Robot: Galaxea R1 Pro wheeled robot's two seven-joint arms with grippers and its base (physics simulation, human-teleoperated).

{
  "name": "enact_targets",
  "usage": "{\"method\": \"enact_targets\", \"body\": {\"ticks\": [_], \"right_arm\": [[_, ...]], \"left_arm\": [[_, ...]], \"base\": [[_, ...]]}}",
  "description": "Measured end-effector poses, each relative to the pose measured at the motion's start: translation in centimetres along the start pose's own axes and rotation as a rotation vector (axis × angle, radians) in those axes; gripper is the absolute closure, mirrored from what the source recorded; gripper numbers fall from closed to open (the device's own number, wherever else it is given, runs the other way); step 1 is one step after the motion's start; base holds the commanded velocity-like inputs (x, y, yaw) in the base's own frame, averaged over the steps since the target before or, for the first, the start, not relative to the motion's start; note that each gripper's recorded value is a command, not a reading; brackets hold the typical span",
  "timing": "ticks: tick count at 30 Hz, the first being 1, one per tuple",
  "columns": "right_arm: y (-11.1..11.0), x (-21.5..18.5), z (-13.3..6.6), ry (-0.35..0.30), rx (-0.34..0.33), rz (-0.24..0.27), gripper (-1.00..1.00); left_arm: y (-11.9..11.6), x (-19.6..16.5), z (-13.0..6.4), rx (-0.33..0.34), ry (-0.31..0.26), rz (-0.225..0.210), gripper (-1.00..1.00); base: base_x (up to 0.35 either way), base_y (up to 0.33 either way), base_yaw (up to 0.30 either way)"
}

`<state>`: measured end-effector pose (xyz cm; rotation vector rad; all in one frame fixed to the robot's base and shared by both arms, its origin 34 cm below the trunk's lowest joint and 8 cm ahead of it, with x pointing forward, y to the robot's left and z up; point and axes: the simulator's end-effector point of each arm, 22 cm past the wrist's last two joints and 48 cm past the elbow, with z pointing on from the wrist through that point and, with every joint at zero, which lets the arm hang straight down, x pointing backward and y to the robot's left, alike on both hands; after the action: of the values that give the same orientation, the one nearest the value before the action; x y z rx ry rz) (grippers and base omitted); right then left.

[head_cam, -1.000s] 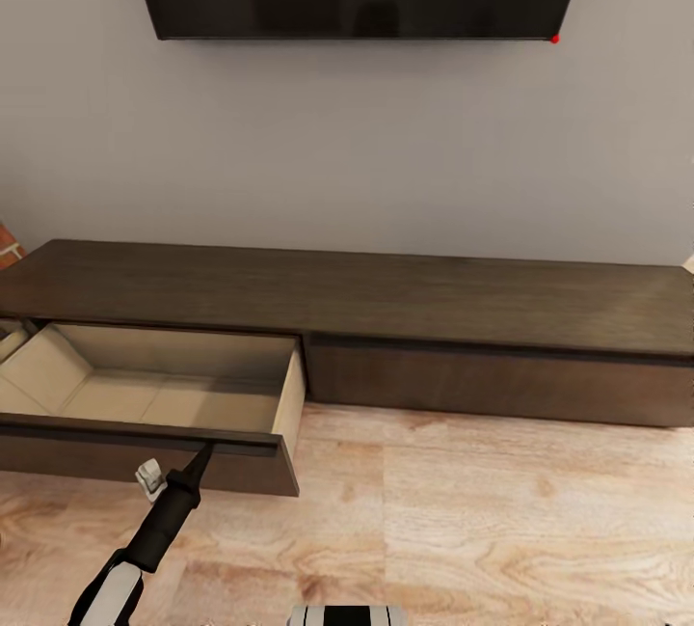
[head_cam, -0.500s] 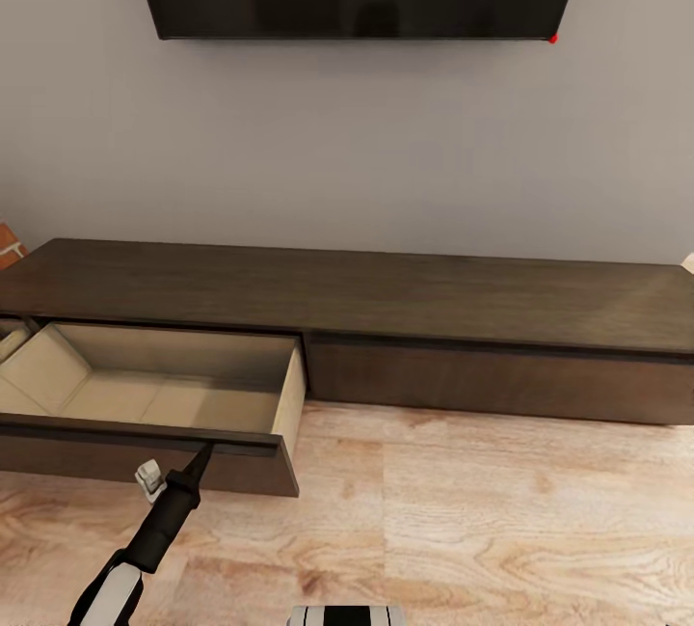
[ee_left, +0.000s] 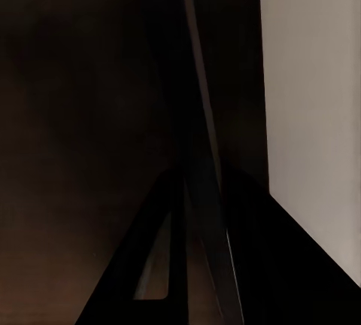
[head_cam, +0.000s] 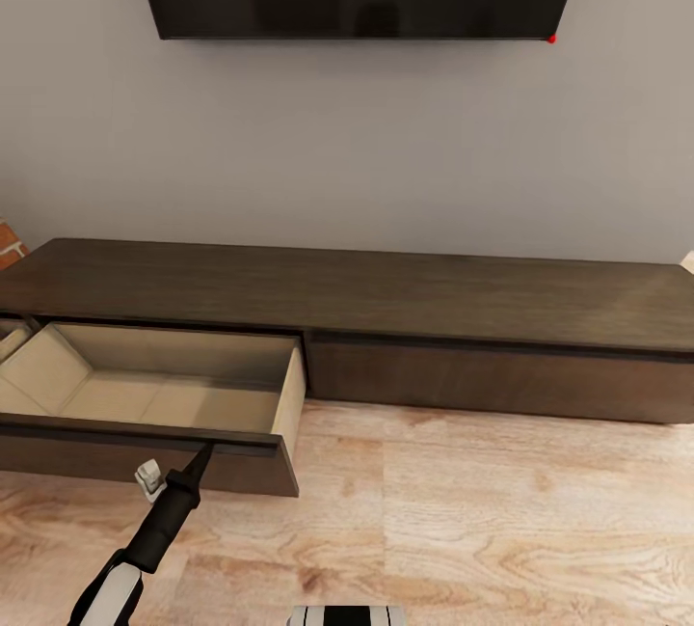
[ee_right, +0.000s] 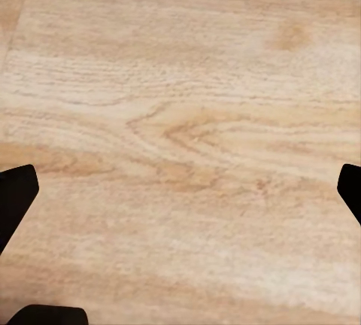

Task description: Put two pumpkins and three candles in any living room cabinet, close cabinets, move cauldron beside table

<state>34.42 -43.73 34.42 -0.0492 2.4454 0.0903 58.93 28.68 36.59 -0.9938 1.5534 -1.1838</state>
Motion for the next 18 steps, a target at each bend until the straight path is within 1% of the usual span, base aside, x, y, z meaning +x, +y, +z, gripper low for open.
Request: {"method": "enact_targets", "body": {"ticks": [1,2,3,11,18], "right_arm": [[0.0,0.0,0.0,0.000,0.000,0.000,-1.00],[0.0,0.0,0.0,0.000,0.000,0.000,-1.00],[0.0,0.0,0.0,0.000,0.000,0.000,-1.00],[0.6,0.0,-0.1,0.000,-0.029,-0.001,-1.00],[0.7,0.0,-0.1,0.000,-0.033,-0.001,-1.00]], "left_arm": [[0.0,0.0,0.0,0.000,0.000,0.000,-1.00],[-0.4,1.2,0.4,0.008,0.034,0.003,-1.00],[-0.4,1.3,0.4,0.009,0.039,0.004,-1.00],[-0.4,1.3,0.4,0.010,0.039,0.003,-1.00],[-0.5,1.4,0.4,0.015,0.040,0.004,-1.00]], "base": [[0.000,0.000,0.000],[0.000,0.000,0.000],[0.000,0.000,0.000],[0.000,0.000,0.000],[-0.020,0.000,0.000]]}}
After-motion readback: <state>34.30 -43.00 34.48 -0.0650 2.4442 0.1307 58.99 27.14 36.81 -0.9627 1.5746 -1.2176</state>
